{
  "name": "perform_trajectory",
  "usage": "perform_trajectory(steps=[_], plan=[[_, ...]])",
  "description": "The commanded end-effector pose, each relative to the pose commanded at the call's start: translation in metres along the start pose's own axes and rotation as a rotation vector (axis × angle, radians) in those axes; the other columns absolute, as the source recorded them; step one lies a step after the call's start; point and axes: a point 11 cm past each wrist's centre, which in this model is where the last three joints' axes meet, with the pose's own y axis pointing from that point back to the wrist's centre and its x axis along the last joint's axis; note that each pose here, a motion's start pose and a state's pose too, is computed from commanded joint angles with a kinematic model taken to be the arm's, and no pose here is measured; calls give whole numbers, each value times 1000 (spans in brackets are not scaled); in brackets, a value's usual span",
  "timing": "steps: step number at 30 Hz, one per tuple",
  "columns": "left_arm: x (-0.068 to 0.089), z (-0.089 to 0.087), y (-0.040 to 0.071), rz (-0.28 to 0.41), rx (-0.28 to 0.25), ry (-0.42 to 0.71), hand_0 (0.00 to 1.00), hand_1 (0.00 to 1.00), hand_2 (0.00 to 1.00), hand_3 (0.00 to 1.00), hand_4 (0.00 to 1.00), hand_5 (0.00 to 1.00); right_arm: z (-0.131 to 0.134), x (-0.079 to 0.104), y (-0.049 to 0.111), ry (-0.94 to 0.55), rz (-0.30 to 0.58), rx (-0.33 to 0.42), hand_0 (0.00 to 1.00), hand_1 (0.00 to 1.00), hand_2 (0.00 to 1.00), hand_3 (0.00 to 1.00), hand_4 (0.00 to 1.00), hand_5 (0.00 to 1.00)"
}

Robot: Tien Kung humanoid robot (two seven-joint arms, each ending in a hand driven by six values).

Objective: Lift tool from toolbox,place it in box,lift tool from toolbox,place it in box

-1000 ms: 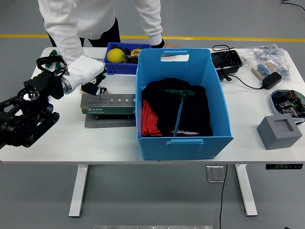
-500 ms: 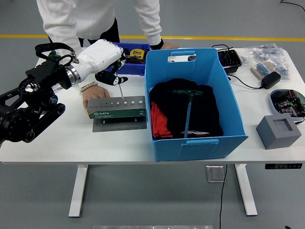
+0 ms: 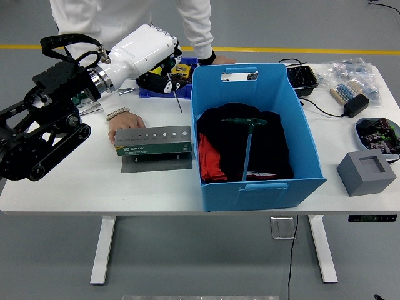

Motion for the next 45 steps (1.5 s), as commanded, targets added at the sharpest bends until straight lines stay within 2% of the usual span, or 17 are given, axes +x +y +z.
perform_trajectory(steps=[3,6,9,10,16,17,21,22,28,29,33,34,40,41,45], plan=[[0,28,-12,20,-65,58,62,2,2,33,779,256,-1,0,0,1,-1,0,675,669,725,574,775,717],[-8,51,-24,12,-112,107,63,2,2,34,780,254,-1,-1,0,2,-1,0,675,669,725,573,774,717],[-20,67,-35,-5,-141,149,63,2,2,34,780,254,-2,-1,0,4,-2,1,675,669,725,573,774,717],[-26,72,-38,-13,-149,161,89,2,19,68,773,237,-2,-1,0,5,-3,1,674,668,724,573,774,716],[-50,94,-50,-50,-184,197,89,2,19,68,773,237,-7,-1,0,5,-2,8,674,668,724,573,774,716],[-55,97,-51,-63,-184,207,223,143,201,320,799,273,-8,-1,0,5,-2,11,677,668,724,573,774,716],[-69,101,-56,-111,-169,213,223,143,201,320,799,273,-13,0,0,6,0,19,677,668,724,573,774,716],[-73,102,-57,-121,-168,211,331,299,384,476,857,369,-13,0,0,6,0,20,675,669,724,573,773,715],[-83,104,-60,-151,-166,209,331,299,384,476,857,369,-13,1,0,6,0,22,675,669,724,573,773,715],[-85,103,-60,-158,-162,207,401,446,511,526,879,399,-13,1,0,7,0,21,675,668,725,573,773,714],[-91,100,-61,-189,-136,202,401,446,511,526,879,399,-12,1,0,12,0,20,675,668,725,573,773,714],[-93,99,-61,-195,-131,201,537,577,663,623,903,433,-12,1,0,13,0,19,675,667,725,573,774,714],[-100,92,-57,-236,-92,189,537,577,663,623,903,433,-9,2,0,19,-1,14,675,667,725,573,774,714],[-101,91,-57,-240,-86,189,716,723,814,690,935,493,-8,2,0,19,-1,12,675,666,725,573,774,714],[-99,88,-54,-231,-73,198,716,723,814,690,935,493,-5,1,0,21,-1,7,675,666,725,573,774,714]])
